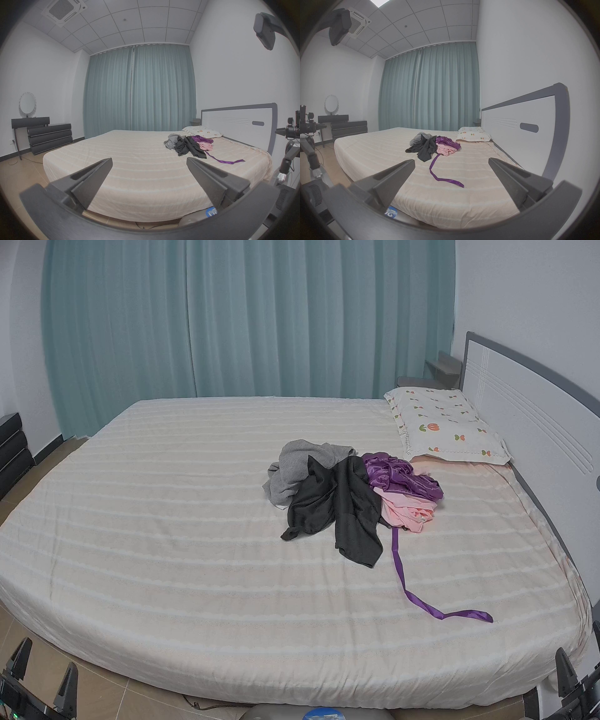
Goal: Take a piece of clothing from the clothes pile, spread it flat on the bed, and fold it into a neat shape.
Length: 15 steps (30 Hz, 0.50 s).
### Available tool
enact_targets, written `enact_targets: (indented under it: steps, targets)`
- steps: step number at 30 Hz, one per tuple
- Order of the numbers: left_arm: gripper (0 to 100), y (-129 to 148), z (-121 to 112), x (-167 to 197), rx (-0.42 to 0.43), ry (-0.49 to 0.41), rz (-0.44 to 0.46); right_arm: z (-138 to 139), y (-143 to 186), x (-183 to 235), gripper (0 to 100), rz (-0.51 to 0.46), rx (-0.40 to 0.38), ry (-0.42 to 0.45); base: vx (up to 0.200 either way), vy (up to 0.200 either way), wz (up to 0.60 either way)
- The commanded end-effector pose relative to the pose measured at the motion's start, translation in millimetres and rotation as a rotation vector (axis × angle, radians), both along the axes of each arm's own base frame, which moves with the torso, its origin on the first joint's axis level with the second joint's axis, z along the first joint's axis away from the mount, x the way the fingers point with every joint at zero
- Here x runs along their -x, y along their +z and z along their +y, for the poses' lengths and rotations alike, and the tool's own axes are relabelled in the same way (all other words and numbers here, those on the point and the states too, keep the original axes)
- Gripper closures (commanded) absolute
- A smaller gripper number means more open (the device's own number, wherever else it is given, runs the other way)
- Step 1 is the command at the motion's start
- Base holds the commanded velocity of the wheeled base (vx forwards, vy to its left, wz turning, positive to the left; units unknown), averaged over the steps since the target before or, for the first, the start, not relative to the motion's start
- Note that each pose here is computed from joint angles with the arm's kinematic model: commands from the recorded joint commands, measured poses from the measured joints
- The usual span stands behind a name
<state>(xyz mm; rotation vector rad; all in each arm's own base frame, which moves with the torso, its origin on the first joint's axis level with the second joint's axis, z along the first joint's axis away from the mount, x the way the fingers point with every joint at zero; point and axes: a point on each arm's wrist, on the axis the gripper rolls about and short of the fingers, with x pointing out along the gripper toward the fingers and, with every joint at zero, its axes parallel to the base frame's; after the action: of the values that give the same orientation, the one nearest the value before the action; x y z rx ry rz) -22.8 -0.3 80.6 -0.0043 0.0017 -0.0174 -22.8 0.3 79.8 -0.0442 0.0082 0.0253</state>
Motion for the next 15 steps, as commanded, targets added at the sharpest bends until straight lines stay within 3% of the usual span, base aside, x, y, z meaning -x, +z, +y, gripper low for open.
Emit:
enact_targets:
  steps: [1, 2, 4, 5, 6, 7, 12, 15]
  targets:
    - [0, -5, 0, 0, 0.000, 0.001, 0.004, 0, -3, 0, 0, 0.002, 0.000, 0.004, 0.000, 0.000, 0.00]
    - [0, -5, 0, 0, 0.000, 0.001, 0.006, 0, 4, 1, 0, -0.026, -0.001, 0.009, 0.000, 0.000, 0.00]
    - [0, -5, 0, 0, 0.002, 0.001, 0.003, 0, 55, 7, 0, -0.119, -0.056, 0.021, 0.000, 0.000, 0.00]
    - [0, -5, 0, 0, 0.002, 0.001, 0.003, 0, 55, 7, 0, -0.119, -0.056, 0.021, 0.000, 0.000, 0.00]
    - [0, -5, 0, 0, 0.000, 0.001, 0.004, 0, 81, 2, 0, -0.097, -0.102, 0.031, 0.000, 0.000, 0.00]
    - [0, -5, 0, 0, 0.000, 0.001, 0.004, 1, 84, -5, 0, -0.063, -0.096, 0.037, 0.000, 0.000, 0.00]
    - [0, -5, 0, 0, 0.000, 0.002, 0.004, 3, 75, -46, 0, 0.197, -0.084, 0.103, 0.000, 0.000, 0.00]
    - [0, -5, 0, 0, 0.000, 0.001, 0.004, 5, 77, -73, 0, 0.287, -0.090, 0.136, 0.000, 0.000, 0.00]
